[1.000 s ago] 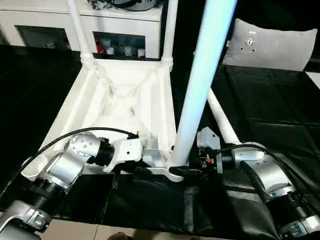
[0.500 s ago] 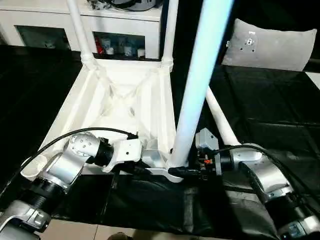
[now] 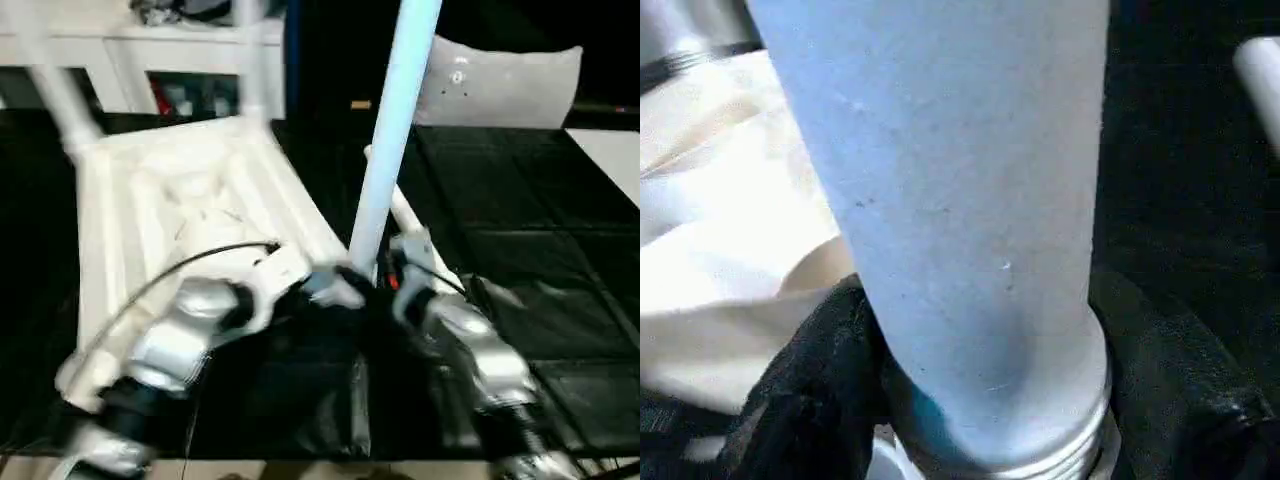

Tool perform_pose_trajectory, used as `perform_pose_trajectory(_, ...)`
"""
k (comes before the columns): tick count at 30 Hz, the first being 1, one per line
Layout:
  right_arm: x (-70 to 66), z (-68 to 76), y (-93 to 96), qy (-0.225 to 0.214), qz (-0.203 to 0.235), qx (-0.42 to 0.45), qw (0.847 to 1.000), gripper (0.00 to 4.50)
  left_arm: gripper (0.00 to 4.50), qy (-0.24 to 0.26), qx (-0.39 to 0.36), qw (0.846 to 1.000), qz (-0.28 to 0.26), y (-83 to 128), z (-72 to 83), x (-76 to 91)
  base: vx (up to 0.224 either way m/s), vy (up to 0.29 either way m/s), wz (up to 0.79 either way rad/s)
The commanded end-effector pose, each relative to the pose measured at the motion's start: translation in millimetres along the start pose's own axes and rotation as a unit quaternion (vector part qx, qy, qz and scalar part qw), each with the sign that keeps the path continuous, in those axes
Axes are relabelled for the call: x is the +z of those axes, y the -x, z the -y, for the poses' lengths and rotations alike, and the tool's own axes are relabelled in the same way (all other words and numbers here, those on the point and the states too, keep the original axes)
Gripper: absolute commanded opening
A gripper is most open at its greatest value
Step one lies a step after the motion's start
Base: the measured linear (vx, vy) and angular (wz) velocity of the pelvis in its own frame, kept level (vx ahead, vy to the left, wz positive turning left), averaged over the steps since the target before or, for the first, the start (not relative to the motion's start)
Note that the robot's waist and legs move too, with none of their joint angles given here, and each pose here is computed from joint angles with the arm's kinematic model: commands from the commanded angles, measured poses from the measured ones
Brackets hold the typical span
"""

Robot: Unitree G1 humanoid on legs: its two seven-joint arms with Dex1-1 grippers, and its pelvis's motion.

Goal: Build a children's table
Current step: Rotate leg to tighten

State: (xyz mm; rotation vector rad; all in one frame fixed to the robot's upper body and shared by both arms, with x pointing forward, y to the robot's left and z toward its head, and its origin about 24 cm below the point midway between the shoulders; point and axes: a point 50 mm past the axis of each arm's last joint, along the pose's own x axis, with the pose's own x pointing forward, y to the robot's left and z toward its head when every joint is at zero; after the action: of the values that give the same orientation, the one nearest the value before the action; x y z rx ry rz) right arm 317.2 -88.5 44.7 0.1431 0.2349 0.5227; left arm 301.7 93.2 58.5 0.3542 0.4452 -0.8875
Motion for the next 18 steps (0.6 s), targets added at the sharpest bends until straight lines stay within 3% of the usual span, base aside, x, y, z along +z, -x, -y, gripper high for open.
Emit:
perform_pose_trajectory(1, -20.4, -44.1, -19.4, -0.027, -0.050, 0.037, 0.998, 2.67, 0.00, 0.003, 0.068, 0.993, 0.101, -13.2, 3.2, 54.3, 0.000, 0.000, 0.00)
perform_pose_trajectory(2, -20.4, -43.7, -21.4, -0.029, -0.046, 0.021, 0.998, 2.67, 0.00, 0.005, 0.078, 0.992, 0.099, -15.4, 4.1, 58.0, 0.000, 0.000, 0.00)
perform_pose_trajectory(5, -19.9, -40.4, -21.7, -0.037, -0.032, 0.000, 0.999, 3.36, 0.00, -0.001, 0.075, 0.993, 0.091, -16.3, 5.1, 59.4, 0.000, 0.000, 0.00)
perform_pose_trajectory(12, -15.0, -25.8, -14.7, -0.021, -0.010, -0.011, 1.000, 3.87, 0.00, -0.033, 0.050, 0.996, 0.072, -11.7, 1.6, 49.3, 0.000, 0.000, 0.00)
perform_pose_trajectory(18, -7.1, 6.5, 13.1, -0.010, 0.027, -0.026, 0.999, 4.39, 0.00, -0.038, 0.062, 0.996, 0.053, -9.9, -8.0, 40.0, 0.000, 0.000, 0.00)
